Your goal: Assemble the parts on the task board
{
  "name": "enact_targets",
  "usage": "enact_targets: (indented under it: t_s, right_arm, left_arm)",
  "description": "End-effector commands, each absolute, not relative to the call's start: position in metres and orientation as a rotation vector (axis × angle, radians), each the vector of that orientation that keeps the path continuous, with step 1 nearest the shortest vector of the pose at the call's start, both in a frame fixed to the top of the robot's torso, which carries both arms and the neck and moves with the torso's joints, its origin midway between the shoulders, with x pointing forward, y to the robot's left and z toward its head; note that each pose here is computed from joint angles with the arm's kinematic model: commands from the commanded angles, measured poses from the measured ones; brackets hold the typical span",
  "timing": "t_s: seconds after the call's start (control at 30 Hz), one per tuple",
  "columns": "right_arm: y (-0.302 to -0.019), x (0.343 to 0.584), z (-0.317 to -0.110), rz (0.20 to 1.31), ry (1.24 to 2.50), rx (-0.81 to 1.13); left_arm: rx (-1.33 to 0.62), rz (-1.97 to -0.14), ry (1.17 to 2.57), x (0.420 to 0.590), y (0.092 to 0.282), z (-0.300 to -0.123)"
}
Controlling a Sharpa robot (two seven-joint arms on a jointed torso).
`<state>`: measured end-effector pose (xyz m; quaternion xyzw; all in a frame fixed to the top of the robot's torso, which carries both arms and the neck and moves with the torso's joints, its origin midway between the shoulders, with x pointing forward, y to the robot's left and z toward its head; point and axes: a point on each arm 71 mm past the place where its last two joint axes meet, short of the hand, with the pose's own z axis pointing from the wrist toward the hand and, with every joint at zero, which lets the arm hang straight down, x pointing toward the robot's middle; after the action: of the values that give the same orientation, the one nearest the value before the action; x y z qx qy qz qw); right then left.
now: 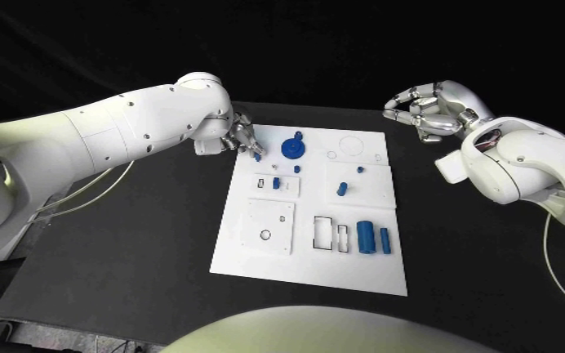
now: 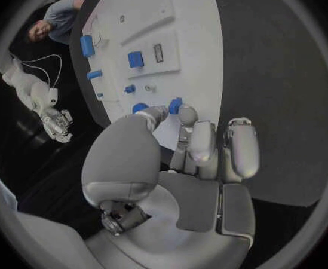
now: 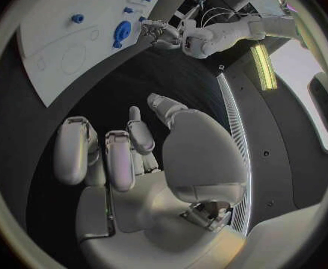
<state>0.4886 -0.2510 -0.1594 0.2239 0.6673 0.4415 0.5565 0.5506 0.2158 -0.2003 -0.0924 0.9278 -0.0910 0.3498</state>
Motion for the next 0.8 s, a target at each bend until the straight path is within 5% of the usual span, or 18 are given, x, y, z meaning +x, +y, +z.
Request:
enact_targets:
  t_s: [0.03,0.8]
  right_arm:
    - [-0.249,0.488,-0.16,1.052,1.583,0.511]
    - [-0.249,0.488,-0.16,1.053,1.586,0.511]
  left_arm:
    - [-0.24,-0.26,2.409,0.55,0.213,-0.2]
    - [-0.404,-0.419,2.369,0.538,0.225,-0.194]
